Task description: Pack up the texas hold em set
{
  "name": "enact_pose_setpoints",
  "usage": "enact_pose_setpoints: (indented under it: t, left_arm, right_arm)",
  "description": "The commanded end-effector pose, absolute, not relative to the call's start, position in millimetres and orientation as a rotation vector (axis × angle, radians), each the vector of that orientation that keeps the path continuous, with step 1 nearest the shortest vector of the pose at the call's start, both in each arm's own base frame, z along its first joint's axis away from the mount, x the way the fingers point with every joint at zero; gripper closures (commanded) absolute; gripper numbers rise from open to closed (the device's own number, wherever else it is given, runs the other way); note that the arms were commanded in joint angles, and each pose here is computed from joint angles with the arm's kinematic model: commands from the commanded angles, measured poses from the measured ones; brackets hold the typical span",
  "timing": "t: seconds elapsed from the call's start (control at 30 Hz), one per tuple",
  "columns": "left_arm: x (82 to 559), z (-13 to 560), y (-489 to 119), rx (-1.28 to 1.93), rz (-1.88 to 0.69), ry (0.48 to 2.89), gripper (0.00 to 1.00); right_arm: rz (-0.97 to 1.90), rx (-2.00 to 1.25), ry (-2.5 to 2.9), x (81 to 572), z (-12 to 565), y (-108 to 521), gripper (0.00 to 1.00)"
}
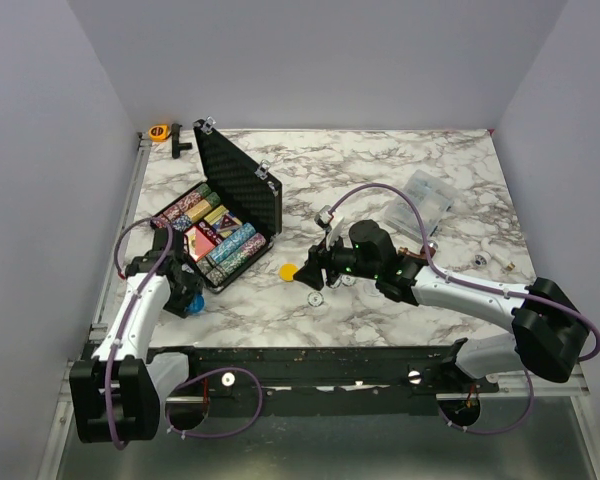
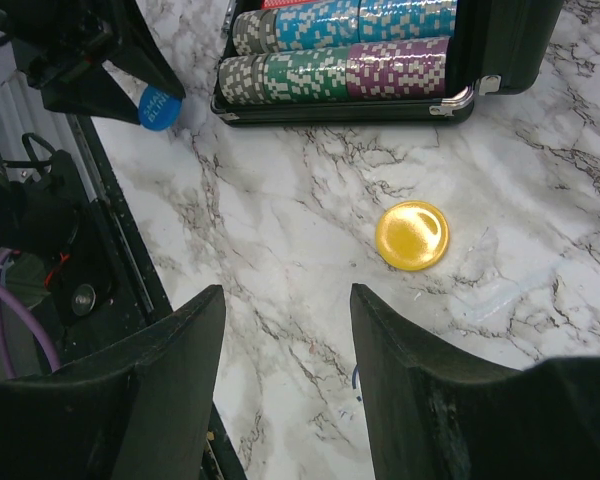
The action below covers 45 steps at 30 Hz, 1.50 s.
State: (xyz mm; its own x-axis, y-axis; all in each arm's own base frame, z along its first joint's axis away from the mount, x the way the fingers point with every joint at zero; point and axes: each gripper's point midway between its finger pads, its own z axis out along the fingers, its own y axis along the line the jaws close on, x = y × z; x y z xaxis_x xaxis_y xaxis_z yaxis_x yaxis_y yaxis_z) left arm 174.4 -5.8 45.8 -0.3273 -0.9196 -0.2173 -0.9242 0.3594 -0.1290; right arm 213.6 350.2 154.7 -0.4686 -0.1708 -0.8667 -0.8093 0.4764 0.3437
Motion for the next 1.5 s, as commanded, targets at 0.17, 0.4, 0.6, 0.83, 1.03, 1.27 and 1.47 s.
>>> enact_pose_setpoints:
  t: [0.17,0.4,0.6,0.83,1.03,1.27,1.47]
  left_arm:
    - [233,126,20,-1.457,0.022,2.176,0.61]
    - [308,144,17,-1.339,0.006,2.275,0.61]
    - [340,124,14,-1.335,0.042,2.376,0.62]
    - [362,104,11,-1.330,0.048,2.448,0.60]
    - [368,85,20,-1.323,0.101,2.478,0.56]
    - [368,73,32,-1.364,0.100,2.488,0.56]
    - [370,61,35,-1.406,0.053,2.506,0.56]
  right_arm:
    - [1.006,-0.810,1.897,213,158,352,0.44]
    - [0.996,-0.802,1.895,214,158,350,0.44]
    - [0.978,-0.790,1.891,216,160,347,0.44]
    - [0.964,-0.788,1.904,218,155,347,0.44]
    - [0.965,-0.799,1.926,217,149,348,0.44]
    - [0.960,-0.810,1.957,218,139,351,0.44]
    - [0.960,-0.820,1.989,219,127,355,0.44]
